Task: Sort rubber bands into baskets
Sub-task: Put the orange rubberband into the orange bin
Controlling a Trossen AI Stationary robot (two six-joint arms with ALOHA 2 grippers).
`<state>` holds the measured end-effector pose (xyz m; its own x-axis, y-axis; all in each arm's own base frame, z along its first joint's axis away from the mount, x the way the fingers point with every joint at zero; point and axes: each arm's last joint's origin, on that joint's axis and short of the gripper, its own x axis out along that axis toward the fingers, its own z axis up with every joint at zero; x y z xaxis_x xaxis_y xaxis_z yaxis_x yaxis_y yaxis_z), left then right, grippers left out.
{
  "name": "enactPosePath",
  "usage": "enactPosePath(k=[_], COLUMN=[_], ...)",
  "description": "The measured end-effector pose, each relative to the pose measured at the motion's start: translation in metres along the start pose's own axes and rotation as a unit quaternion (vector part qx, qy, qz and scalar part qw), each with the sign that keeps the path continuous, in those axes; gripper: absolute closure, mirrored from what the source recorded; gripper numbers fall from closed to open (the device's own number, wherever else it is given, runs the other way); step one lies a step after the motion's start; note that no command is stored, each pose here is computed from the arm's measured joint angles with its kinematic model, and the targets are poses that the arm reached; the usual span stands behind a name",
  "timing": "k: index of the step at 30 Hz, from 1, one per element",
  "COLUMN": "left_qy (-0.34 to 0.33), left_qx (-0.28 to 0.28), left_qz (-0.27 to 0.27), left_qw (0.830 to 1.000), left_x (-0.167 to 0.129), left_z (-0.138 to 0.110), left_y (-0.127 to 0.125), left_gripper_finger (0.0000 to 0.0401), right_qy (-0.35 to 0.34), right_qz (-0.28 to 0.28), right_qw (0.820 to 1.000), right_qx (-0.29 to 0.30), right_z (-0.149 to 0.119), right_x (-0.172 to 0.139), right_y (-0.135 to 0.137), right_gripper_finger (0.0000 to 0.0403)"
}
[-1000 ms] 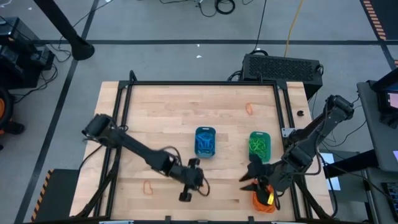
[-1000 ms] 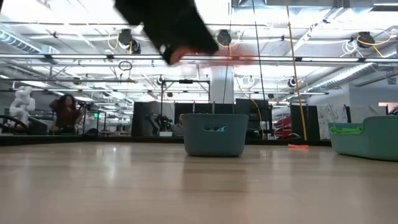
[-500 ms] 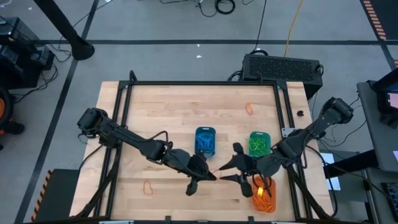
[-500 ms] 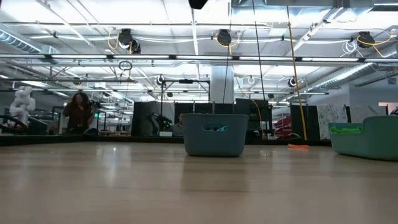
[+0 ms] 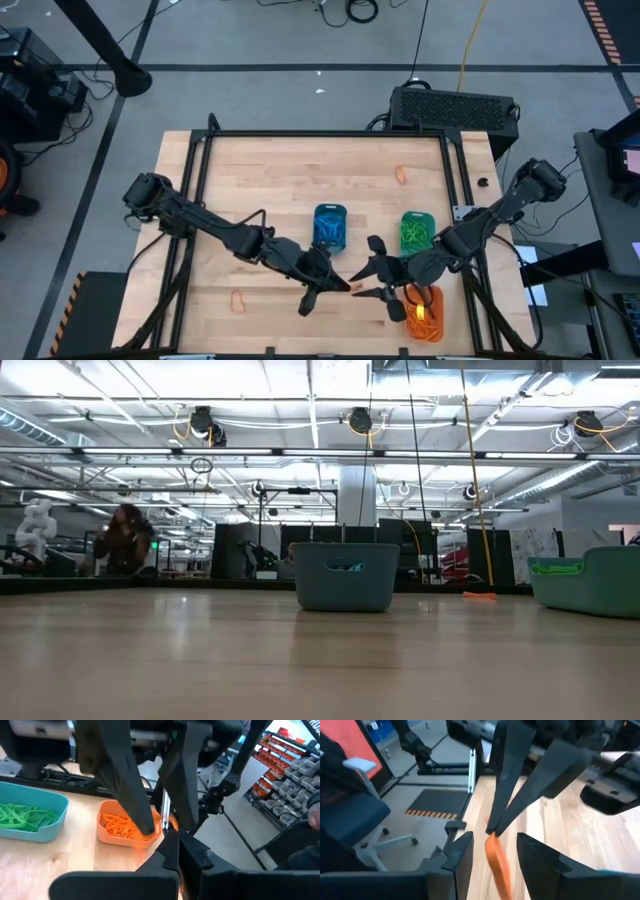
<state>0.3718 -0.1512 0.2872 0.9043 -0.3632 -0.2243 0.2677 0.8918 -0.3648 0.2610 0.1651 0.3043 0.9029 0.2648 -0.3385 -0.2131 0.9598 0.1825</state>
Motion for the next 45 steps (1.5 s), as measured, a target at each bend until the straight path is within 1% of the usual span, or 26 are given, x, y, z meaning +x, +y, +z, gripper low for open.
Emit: enactPosePath(k=[6,9,11,15,16,19,22,24,27,29,31,32,34,36,39,40,43,44,45], left_qy=[-0.005,-0.004,-0.003,-0.002,0.000,0.017,0.046,0.069,0.117,0.168,0.234,0.275,0.361,0.433,0.523,0.544,0.595,0.608,0.616], left_qx=[0.003,0.003,0.003,0.002,0.001,0.003,0.002,0.000,-0.003,-0.011,-0.043,-0.062,-0.090,-0.095,-0.090,-0.090,-0.087,-0.081,-0.073], left_qz=[-0.002,-0.003,-0.004,-0.004,-0.004,0.004,0.014,0.022,0.032,0.029,0.034,0.040,0.062,0.090,0.129,0.139,0.151,0.146,0.141], left_qw=[1.000,1.000,1.000,1.000,1.000,1.000,0.999,0.997,0.993,0.985,0.971,0.959,0.926,0.892,0.838,0.823,0.785,0.776,0.772], left_x=[0.000,0.000,0.000,0.000,0.000,0.000,0.000,-0.001,-0.003,-0.007,-0.013,-0.017,-0.027,-0.037,-0.055,-0.060,-0.073,-0.077,-0.080], left_z=[0.001,0.001,0.001,0.001,0.000,-0.003,-0.009,-0.013,-0.022,-0.029,-0.039,-0.046,-0.061,-0.075,-0.097,-0.103,-0.122,-0.129,-0.136], left_y=[0.000,0.000,0.000,0.000,0.000,0.001,0.003,0.005,0.008,0.009,0.011,0.012,0.013,0.013,0.009,0.006,-0.004,-0.009,-0.014], left_gripper_finger=[0.0401,0.0401,0.0401,0.0398,0.0393,0.0371,0.0339,0.0315,0.0277,0.0256,0.0239,0.0233,0.0227,0.0227,0.0226,0.0226,0.0226,0.0226,0.0226], right_qy=[0.010,0.011,0.012,0.024,0.026,0.042,0.056,0.067,0.113,0.167,0.231,0.265,0.320,0.362,0.385,0.391,0.400,0.407,0.416], right_qz=[-0.005,-0.004,-0.004,-0.004,-0.005,-0.009,-0.011,-0.001,0.032,0.054,0.070,0.072,0.063,0.041,0.029,0.025,0.018,0.010,-0.001], right_qw=[1.000,1.000,1.000,1.000,1.000,0.999,0.998,0.997,0.991,0.980,0.961,0.950,0.930,0.913,0.902,0.899,0.892,0.888,0.883], right_qx=[-0.003,-0.005,-0.005,-0.008,-0.009,0.002,0.009,0.023,0.065,0.098,0.132,0.147,0.171,0.182,0.195,0.198,0.210,0.213,0.215], right_z=[-0.005,-0.005,-0.005,-0.007,-0.008,-0.009,-0.011,-0.011,-0.015,-0.024,-0.034,-0.040,-0.050,-0.060,-0.066,-0.068,-0.072,-0.074,-0.077], right_x=[0.006,0.006,0.006,0.006,0.005,0.002,-0.003,-0.007,-0.014,-0.018,-0.024,-0.027,-0.032,-0.039,-0.046,-0.048,-0.051,-0.052,-0.052], right_y=[0.000,0.000,0.000,0.000,0.000,-0.001,-0.002,-0.002,0.000,0.004,0.009,0.011,0.016,0.020,0.027,0.029,0.035,0.036,0.037], right_gripper_finger=[0.0261,0.0278,0.0303,0.0381,0.0391,0.0395,0.0401,0.0402,0.0402,0.0402,0.0402,0.0403,0.0403,0.0403,0.0403,0.0403,0.0403,0.0403,0.0403])
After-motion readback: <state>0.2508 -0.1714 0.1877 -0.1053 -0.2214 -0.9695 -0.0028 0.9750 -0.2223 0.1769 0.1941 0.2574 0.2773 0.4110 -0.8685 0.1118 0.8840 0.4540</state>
